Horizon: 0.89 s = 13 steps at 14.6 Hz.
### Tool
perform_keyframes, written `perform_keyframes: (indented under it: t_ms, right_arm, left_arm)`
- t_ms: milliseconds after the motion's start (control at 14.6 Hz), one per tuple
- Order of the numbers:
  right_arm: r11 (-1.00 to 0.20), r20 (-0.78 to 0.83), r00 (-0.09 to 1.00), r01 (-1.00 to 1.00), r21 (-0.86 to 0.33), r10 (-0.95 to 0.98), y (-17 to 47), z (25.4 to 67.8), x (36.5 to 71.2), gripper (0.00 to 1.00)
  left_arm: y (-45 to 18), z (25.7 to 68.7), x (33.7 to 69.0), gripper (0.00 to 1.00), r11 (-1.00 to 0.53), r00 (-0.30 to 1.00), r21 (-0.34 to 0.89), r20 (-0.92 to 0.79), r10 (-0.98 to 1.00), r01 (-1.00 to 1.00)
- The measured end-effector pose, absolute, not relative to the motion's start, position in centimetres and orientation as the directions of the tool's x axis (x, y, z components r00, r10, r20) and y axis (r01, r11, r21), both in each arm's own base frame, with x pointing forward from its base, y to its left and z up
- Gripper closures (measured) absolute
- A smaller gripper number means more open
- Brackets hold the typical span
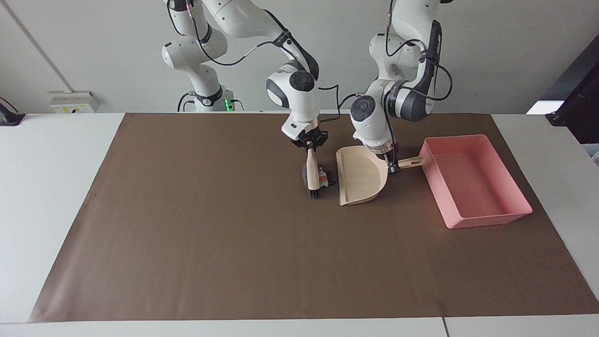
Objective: Clean e-waste and dump in bin
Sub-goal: 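Sweep the small items into the dustpan with the brush in the right gripper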
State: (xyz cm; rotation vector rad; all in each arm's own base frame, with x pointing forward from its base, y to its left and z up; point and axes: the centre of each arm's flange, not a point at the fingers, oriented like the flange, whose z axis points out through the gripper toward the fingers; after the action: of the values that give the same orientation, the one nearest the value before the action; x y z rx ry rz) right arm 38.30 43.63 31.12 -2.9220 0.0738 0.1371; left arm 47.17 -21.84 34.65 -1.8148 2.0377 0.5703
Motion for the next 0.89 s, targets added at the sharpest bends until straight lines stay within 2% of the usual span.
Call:
perform_keyframes:
  t_ms: [342,889]
  right_arm:
    - [-0.9,-0.172,0.983,-0.136,-0.415,-0.069,49.0,33.4,36.6,0.74]
    - [-0.882,-0.185,0.981,-0.138,-0.45,-0.059,50.0,36.5,37.5,0.74]
  left_arm:
    - [-21.9,34.6,47.0,0.67,0.096,-0.117,0.067,-0.517,-0.848,-0.993]
    - [-21.5,34.2,47.3,0.67,0.101,-0.112,0.049,-0.499,-0.859,-0.994]
